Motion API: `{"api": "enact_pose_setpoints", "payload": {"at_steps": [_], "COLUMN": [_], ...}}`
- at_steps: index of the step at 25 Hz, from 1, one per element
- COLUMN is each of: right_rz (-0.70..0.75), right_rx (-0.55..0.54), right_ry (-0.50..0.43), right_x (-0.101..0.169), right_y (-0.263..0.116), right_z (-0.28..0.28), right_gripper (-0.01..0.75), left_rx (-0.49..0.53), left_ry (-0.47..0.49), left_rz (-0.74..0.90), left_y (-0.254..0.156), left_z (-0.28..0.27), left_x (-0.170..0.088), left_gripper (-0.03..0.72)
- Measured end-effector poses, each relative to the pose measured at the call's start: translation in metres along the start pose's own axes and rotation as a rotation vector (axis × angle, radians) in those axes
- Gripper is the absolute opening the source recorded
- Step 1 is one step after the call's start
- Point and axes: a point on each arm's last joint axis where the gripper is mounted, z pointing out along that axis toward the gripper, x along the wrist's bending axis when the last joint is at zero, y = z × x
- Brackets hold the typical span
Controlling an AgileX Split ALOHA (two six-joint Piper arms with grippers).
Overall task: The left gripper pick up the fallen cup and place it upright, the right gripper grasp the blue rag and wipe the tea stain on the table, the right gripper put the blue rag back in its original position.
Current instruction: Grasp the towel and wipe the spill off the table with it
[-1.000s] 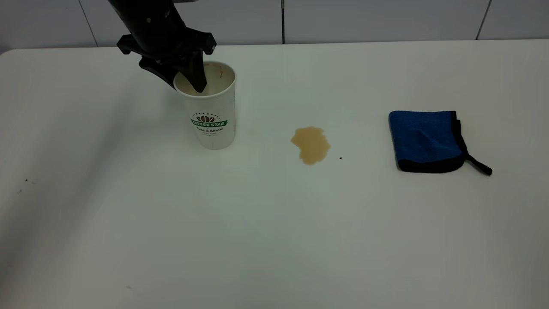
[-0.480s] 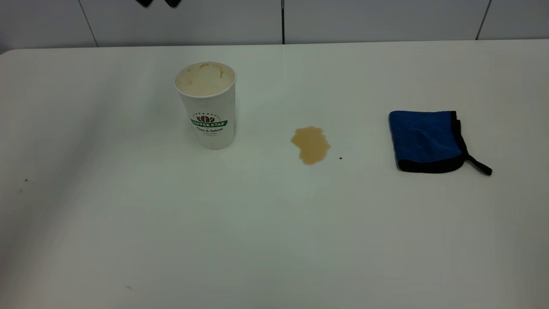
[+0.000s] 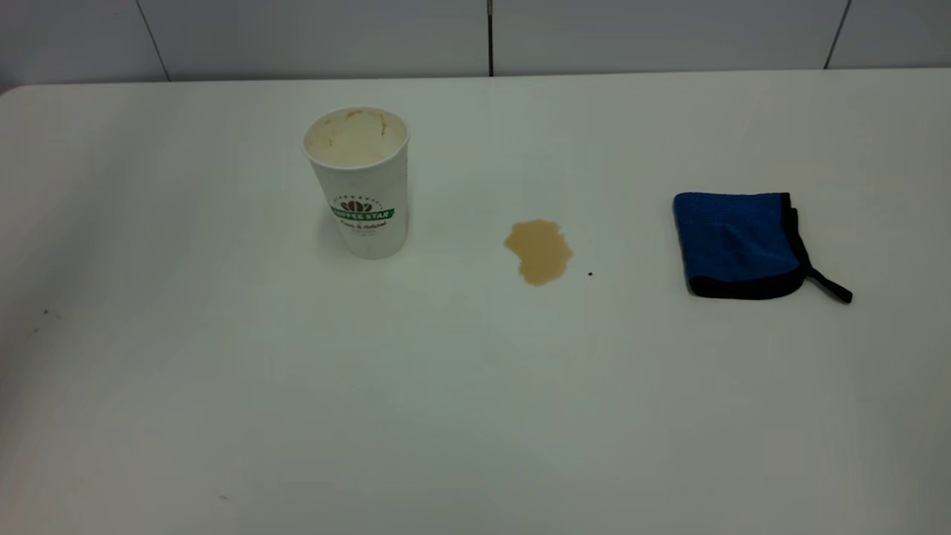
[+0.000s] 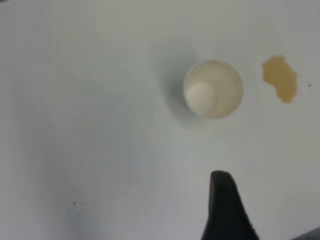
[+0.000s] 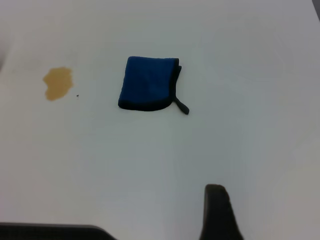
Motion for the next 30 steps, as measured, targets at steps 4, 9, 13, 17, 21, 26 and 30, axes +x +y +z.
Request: {"api": "enact_pose_setpoints", "payload": {"at_steps": [4,9,13,17,21,26,30], "right_rz": [0.000,0.000,0.000,0.000,0.000,0.000,0.000], "right_rx": [0.000,0.000,0.000,0.000,0.000,0.000,0.000], "right_ry": [0.000,0.000,0.000,0.000,0.000,0.000,0.000], "right_x": [0.000,0.000,0.000,0.000,0.000,0.000,0.000], "right_y": [0.000,0.000,0.000,0.000,0.000,0.000,0.000], "right_z": [0.000,0.000,0.000,0.000,0.000,0.000,0.000], "right_gripper": [0.532,0.532,0.532,0.532,0.532,0.532,0.532], "left_rx": [-0.036,0.008,0.085,0.142,0.160,0.073,-0.035], "left_ry": [0.031,0.032,0.027,0.022,0.017,0.027,0.038], "left_rz": [-0.007,-0.009,-0.013,-0.018,-0.020,-0.016,-0.012], "left_y": [-0.032,-0.102,-0.166,-0.220,-0.262,-0.299,-0.314], "left_z": [-0.037,-0.055,-0.048,-0.035,-0.024,-0.013,-0.010], "left_x": [-0.004,-0.011,-0.017,-0.021,-0.024,-0.027,-0.028], "left_gripper": [0.483,0.483,0.483,0.483,0.483,0.483,0.483]}}
